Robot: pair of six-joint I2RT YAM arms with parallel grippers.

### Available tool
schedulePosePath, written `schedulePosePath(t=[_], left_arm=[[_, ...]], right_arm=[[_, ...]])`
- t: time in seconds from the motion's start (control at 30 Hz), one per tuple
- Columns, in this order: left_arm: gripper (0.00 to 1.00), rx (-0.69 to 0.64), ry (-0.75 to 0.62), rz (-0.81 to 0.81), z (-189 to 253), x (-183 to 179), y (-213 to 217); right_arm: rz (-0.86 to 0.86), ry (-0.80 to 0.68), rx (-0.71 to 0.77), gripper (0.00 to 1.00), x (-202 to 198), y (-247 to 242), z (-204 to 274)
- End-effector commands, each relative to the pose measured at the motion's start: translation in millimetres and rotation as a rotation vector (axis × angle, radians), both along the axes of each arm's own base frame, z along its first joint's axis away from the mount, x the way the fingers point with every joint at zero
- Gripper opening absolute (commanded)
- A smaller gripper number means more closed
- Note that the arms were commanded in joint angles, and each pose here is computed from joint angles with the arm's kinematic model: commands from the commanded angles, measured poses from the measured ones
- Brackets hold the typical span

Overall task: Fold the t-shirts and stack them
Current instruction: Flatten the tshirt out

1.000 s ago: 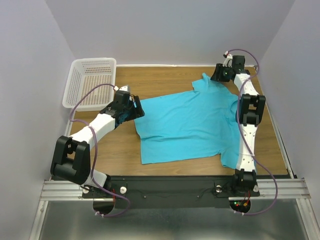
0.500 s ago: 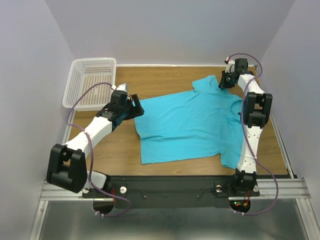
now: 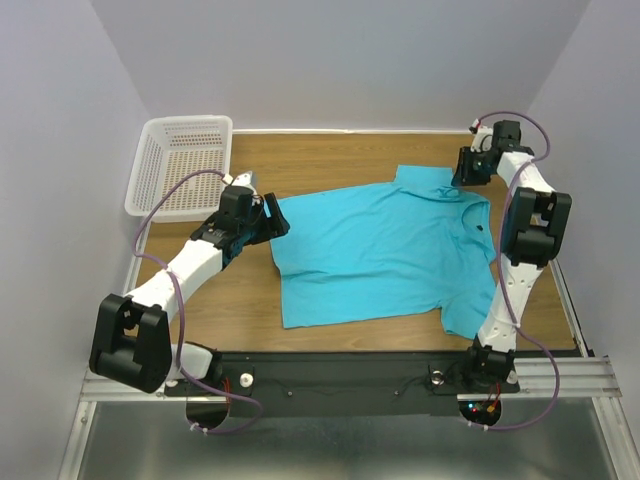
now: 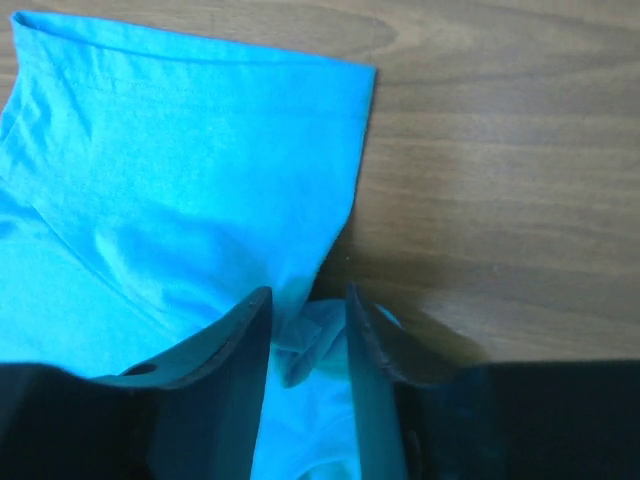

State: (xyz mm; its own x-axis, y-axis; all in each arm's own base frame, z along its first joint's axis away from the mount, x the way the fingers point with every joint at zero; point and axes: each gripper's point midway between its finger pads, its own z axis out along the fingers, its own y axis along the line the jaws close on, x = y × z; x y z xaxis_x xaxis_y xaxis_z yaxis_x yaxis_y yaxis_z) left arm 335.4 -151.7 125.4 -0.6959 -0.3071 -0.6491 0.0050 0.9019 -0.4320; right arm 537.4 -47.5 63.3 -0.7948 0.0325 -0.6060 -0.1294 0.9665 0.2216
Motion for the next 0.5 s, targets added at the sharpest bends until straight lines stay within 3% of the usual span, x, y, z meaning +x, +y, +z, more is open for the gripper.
schedulePosePath(t=[0.0,0.1,0.3,0.47], left_arm=[[0.82,-0.020,-0.070,-0.016,16,8,-3],[0.82,-0.014,-0.079,-0.013,19,10,-2],[0.82,-0.008,-0.066,-0.011,14,10,-1],[0.82,0.001,-0.058,-0.010,10,11,1]], right_arm=[[0.008,-0.149,0.011,0.45,35,-1,51],[-0.021,-0.188,0.034,0.54,60,-3,59],[-0.076,-0.199,0.078,0.54,91,-7,44],[-0.082,-0.148,0.079,0.54,88,-5,16]])
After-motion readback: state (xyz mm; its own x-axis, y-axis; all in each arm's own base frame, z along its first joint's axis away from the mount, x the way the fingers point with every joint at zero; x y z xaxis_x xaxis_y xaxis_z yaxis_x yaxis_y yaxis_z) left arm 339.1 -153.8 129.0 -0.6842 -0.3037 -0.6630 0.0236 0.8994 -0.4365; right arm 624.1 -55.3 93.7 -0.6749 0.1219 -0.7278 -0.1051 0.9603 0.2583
